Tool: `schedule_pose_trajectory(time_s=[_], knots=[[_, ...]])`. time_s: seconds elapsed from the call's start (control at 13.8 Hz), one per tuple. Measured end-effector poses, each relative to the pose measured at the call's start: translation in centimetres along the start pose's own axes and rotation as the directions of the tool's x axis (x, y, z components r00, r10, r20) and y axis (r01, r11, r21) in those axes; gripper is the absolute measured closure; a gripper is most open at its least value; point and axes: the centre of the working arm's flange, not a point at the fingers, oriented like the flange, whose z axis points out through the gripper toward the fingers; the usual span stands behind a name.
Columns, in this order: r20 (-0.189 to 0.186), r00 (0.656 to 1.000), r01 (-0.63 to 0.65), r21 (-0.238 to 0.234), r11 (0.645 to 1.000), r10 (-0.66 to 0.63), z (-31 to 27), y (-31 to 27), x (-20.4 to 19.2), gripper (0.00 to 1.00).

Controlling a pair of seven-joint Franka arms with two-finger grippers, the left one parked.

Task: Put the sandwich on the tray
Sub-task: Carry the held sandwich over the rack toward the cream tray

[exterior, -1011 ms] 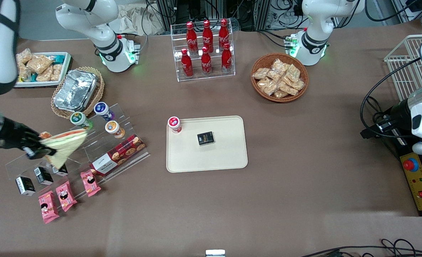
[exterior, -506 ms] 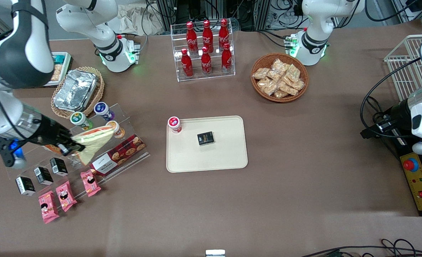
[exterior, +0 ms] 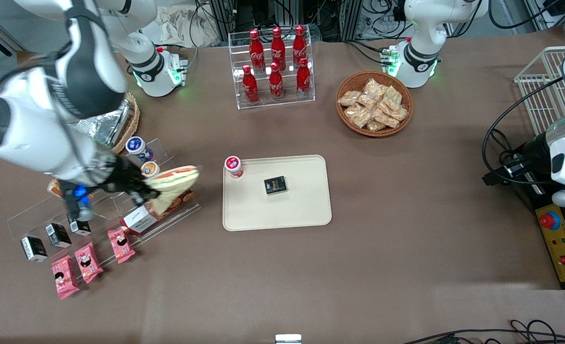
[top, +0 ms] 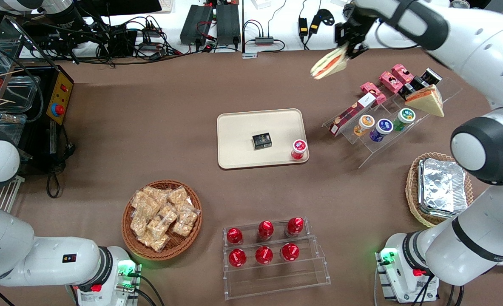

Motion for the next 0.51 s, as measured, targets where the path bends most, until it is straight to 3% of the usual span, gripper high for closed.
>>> schedule_pose_trajectory(time_s=[0.22,0.36,0.51], knots=[[-0.02,0.999,-0.036,-0.043,0.998,0.035,5.5,-2.3,-5.5,0.78],[-0.033,0.999,-0.045,-0.082,0.996,0.043,9.4,-3.1,-7.2,0.78],[-0.019,0.997,-0.076,-0.126,0.989,0.075,13.2,-3.5,-7.9,0.79]])
